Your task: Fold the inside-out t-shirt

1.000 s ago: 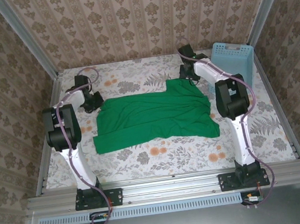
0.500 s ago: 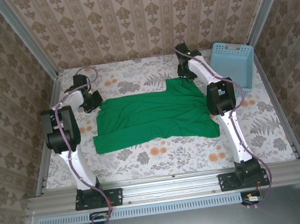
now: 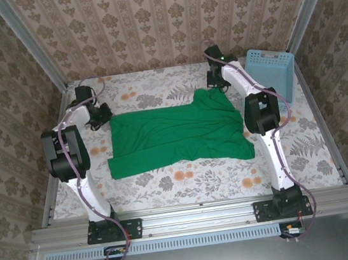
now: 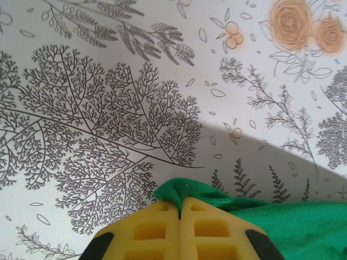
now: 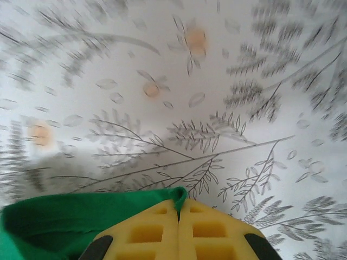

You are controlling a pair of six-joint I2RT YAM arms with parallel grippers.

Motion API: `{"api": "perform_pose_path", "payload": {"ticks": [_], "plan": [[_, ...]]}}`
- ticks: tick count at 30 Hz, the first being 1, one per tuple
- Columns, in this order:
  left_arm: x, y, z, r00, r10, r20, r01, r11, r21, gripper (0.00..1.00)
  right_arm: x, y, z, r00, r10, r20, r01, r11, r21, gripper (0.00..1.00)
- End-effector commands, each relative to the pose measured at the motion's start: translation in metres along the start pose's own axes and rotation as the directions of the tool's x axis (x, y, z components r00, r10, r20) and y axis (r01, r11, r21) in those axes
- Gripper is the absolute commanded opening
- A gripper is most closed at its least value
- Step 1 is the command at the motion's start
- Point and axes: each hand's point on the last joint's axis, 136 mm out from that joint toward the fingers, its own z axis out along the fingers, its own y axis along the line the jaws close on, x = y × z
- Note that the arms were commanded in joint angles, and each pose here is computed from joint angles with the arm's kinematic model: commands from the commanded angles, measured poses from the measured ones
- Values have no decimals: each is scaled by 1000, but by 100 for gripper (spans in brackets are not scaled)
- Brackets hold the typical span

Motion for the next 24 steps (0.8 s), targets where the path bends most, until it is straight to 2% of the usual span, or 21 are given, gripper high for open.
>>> {"api": "perform_pose_path", "payload": {"ticks": [1, 7, 13, 19, 24], "plan": [[-22, -6, -27, 995, 44, 86, -47, 999, 25, 0, -49, -2, -70, 982, -22, 188, 29, 999, -36, 0], [-24, -1, -29, 992, 56, 109, -60, 998, 28, 0, -61, 0, -86, 970, -49, 237, 64, 996, -56, 0], [-25, -6, -37, 987, 75, 143, -84, 995, 57, 0, -56, 1, -92, 969, -61, 239, 81, 994, -74, 0], [-19, -7, -50, 983, 66, 169, -79, 994, 71, 0, -33, 4, -114, 963, -42, 266, 83, 986, -144, 0], [-6, -4, -59, 981, 57, 187, -72, 995, 74, 0, 0, 0, -136, 957, -30, 289, 82, 982, -172, 0]]}}
